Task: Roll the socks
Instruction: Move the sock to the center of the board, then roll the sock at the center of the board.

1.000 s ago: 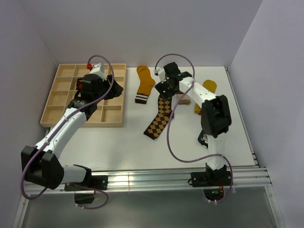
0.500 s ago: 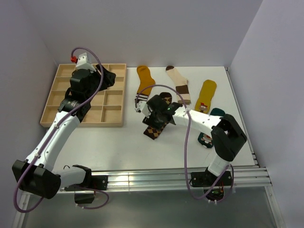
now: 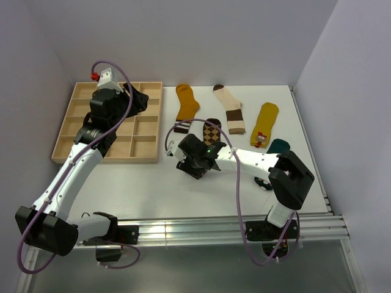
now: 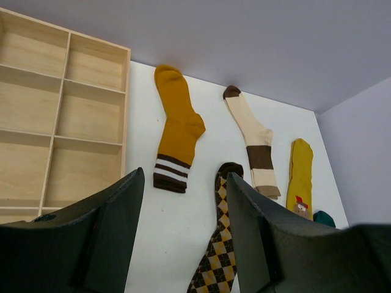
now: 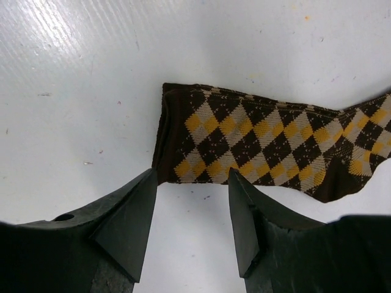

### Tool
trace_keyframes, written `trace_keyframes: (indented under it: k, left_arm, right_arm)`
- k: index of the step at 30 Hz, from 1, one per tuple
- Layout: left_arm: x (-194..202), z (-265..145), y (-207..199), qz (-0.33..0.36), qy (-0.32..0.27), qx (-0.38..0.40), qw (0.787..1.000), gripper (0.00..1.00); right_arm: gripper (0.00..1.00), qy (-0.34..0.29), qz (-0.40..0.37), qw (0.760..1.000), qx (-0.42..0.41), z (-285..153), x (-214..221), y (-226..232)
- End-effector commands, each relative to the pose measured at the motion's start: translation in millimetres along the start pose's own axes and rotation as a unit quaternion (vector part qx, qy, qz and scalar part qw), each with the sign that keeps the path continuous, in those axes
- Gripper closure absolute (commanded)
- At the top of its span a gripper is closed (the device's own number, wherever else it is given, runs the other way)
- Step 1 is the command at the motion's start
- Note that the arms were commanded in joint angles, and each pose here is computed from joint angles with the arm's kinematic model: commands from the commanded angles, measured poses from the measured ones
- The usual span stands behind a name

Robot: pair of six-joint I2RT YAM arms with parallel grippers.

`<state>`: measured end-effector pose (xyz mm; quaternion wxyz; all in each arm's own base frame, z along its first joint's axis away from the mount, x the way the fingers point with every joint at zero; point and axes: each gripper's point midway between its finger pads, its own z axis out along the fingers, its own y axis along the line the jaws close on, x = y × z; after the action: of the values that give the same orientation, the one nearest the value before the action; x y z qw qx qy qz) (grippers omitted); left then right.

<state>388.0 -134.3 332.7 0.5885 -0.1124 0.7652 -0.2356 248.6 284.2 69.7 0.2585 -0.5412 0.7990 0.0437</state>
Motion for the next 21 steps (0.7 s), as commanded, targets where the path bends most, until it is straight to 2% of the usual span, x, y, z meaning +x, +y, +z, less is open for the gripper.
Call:
trace_keyframes:
  k: [1,21]
  left_arm:
    - [-20,-8,-13,-0.002,-0.026,0.018,0.999,0.39]
    - [-3,6,-10,0.003,-0.004,0.021,1.000,0.39]
  right_arm:
    - [0.43,0.005,0.011,1.000,0.011,6,2,-1]
    - [0.43,0.043,0.009,0.999,-0.011,31,21,18]
